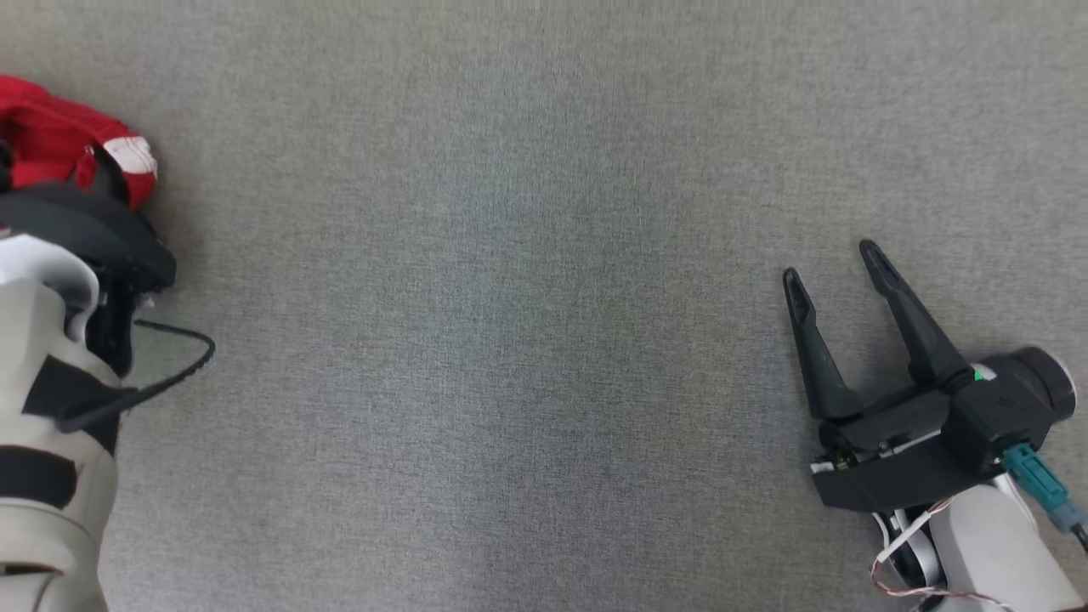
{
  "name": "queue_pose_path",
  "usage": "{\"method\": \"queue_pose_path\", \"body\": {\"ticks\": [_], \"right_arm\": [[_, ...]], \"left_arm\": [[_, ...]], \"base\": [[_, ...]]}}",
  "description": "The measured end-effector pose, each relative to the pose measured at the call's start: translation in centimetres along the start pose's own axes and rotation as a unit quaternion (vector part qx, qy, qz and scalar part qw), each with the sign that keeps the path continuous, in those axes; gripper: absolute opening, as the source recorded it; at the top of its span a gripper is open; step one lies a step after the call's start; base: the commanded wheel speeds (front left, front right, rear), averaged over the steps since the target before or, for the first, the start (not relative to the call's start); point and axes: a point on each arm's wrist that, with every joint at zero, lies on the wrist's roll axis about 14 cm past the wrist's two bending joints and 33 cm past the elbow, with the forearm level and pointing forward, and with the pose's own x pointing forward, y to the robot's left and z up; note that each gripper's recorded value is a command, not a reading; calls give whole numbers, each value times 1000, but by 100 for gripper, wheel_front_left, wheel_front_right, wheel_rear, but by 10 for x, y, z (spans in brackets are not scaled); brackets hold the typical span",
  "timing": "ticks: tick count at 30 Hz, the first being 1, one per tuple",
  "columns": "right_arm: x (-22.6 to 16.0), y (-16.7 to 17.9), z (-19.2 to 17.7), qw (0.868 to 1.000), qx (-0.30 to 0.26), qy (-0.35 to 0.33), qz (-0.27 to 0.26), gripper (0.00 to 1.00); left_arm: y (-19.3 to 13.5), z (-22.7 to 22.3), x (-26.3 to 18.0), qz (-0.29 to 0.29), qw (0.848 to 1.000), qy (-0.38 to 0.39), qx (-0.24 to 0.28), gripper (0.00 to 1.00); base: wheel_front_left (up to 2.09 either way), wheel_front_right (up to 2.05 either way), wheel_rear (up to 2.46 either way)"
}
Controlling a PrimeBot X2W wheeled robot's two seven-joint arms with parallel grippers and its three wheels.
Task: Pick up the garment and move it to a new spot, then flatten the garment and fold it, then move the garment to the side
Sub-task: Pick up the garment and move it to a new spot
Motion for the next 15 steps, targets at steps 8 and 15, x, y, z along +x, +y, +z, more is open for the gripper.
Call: {"method": "queue_pose_path", "body": {"ticks": [8, 15], "right_arm": [[-15, 11, 17, 1000, 12, 0, -15, 100], [-40, 21, 47, 999, 17, -20, -39, 100]], "left_arm": [[-2, 44, -28, -20, 995, -93, -22, 0], [-31, 95, -69, -71, 980, -176, -56, 0]], "base": [[0, 0, 0], [0, 0, 0]]}}
